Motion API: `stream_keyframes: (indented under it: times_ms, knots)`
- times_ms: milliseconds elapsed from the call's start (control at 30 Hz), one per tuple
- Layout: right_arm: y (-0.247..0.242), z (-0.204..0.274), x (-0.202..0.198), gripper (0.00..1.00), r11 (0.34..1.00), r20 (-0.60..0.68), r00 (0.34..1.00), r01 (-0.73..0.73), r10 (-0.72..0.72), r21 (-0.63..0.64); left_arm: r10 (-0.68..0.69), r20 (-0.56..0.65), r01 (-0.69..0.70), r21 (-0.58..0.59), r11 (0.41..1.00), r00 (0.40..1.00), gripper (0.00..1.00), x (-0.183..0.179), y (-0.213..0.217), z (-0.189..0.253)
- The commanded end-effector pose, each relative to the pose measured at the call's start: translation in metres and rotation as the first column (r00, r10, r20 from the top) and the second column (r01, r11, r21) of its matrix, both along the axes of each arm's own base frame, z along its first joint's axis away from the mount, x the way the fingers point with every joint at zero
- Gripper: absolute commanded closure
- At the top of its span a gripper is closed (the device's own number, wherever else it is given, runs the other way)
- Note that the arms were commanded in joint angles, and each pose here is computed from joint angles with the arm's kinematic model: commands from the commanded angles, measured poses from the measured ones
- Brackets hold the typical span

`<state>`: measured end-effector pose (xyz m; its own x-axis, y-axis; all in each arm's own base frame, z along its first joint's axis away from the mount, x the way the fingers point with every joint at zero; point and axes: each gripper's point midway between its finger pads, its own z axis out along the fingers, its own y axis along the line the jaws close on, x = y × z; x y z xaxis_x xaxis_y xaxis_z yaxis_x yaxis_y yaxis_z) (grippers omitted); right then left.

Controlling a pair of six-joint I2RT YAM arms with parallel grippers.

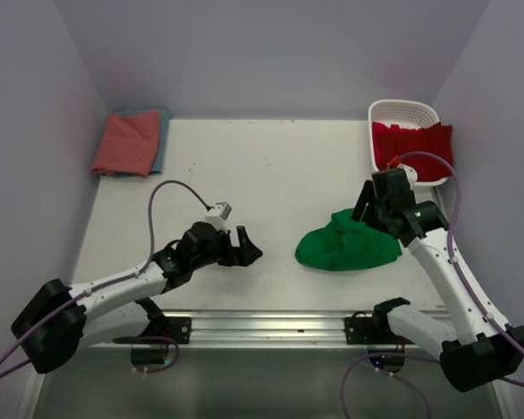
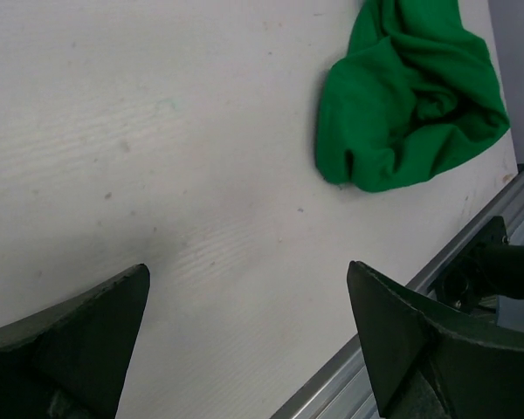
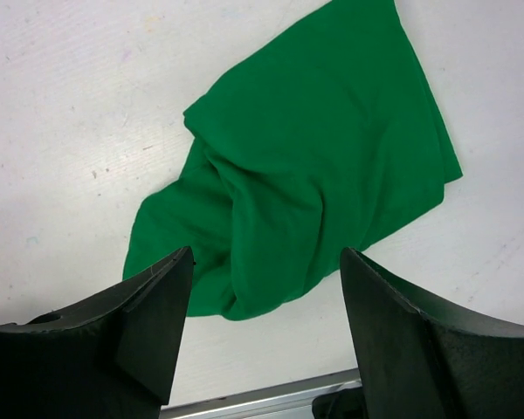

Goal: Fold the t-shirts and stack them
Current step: Move the tshirt to the center of the board, then flatten the tshirt out

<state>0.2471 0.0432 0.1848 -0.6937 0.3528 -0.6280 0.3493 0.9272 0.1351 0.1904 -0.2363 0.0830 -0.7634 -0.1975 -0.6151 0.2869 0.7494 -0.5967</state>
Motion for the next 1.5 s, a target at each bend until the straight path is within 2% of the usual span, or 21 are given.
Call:
stream_keyframes:
  times_ms: [0,33,233,300,333,400,533,633,900,1000,1100,1133,1167,1267,1300,1367,1400,1433,1467]
  knots:
    - [-0.001,0.011,-0.002,0.29,1.0,0.063,0.998,0.02,-0.021,0.018,-0.056,0.248,0.101,-0.174,0.98,0.967,0.01,0.046,-0.058,0.085]
    - [0.001,0.013,-0.004,0.3,0.999,0.072,0.997,0.008,-0.01,0.033,-0.078,0.212,0.108,-0.135,0.985,0.974,0.01,0.054,-0.069,0.065]
    - [0.007,0.016,-0.009,0.36,0.997,0.095,0.995,-0.029,0.023,0.067,-0.234,0.252,0.275,-0.141,0.951,0.939,0.03,0.093,-0.147,0.061]
    - [0.009,0.019,-0.012,0.37,0.996,0.107,0.994,-0.045,0.037,0.077,-0.267,0.29,0.32,-0.154,0.935,0.919,0.04,0.102,-0.167,0.068]
    - [0.009,0.02,-0.013,0.39,0.996,0.112,0.993,-0.049,0.039,0.08,-0.293,0.265,0.338,-0.142,0.93,0.919,0.05,0.103,-0.173,0.052]
    - [0.009,0.022,-0.015,0.4,0.995,0.12,0.991,-0.061,0.051,0.083,-0.317,0.284,0.365,-0.134,0.921,0.905,0.06,0.108,-0.182,0.052]
    - [0.009,0.022,-0.018,0.43,0.994,0.128,0.99,-0.068,0.057,0.081,-0.427,0.23,0.455,-0.086,0.886,0.875,0.09,0.107,-0.202,0.018]
    - [0.009,0.022,-0.017,0.43,0.994,0.135,0.989,-0.071,0.059,0.085,-0.51,0.168,0.523,-0.038,0.852,0.843,0.14,0.104,-0.217,-0.009]
    - [0.01,0.021,-0.015,0.46,0.993,0.145,0.987,-0.078,0.065,0.085,-0.634,0.143,0.64,0.006,0.768,0.76,0.22,0.088,-0.235,-0.032]
    - [0.011,0.017,-0.014,0.47,0.993,0.139,0.988,-0.081,0.068,0.085,-0.675,0.139,0.681,0.009,0.732,0.724,0.32,0.08,-0.239,-0.033]
    - [0.011,0.015,-0.015,0.48,0.993,0.137,0.988,-0.079,0.067,0.085,-0.695,0.145,0.703,-0.003,0.711,0.704,0.62,0.072,-0.24,-0.029]
    - [0.011,0.015,-0.015,0.48,0.993,0.137,0.988,-0.079,0.067,0.083,-0.695,0.145,0.703,-0.003,0.711,0.704,0.88,0.071,-0.239,-0.027]
    - [0.009,0.015,-0.016,0.49,0.994,0.139,0.988,-0.076,0.064,0.079,-0.692,0.15,0.7,-0.001,0.714,0.706,1.0,0.071,-0.238,-0.023]
    - [0.009,0.017,-0.016,0.49,0.994,0.149,0.986,-0.08,0.068,0.077,-0.674,0.184,0.677,0.056,0.734,0.716,1.0,0.07,-0.227,-0.004]
    - [0.009,0.017,-0.016,0.5,0.994,0.152,0.986,-0.079,0.066,0.078,-0.633,0.23,0.63,0.096,0.771,0.739,1.0,0.079,-0.222,0.019]
    - [0.009,0.019,-0.016,0.49,0.993,0.16,0.984,-0.085,0.072,0.078,-0.596,0.217,0.569,0.179,0.803,0.773,1.0,0.084,-0.204,0.031]
    - [0.01,0.02,-0.015,0.49,0.993,0.163,0.984,-0.09,0.076,0.08,-0.523,0.281,0.474,0.225,0.851,0.805,1.0,0.098,-0.191,0.064]
    - [0.011,0.02,-0.015,0.49,0.992,0.162,0.984,-0.094,0.08,0.08,-0.504,0.252,0.439,0.274,0.856,0.826,1.0,0.096,-0.174,0.068]
    - [0.011,0.019,-0.014,0.49,0.992,0.164,0.983,-0.096,0.082,0.083,-0.481,0.289,0.396,0.306,0.866,0.828,1.0,0.101,-0.164,0.087]
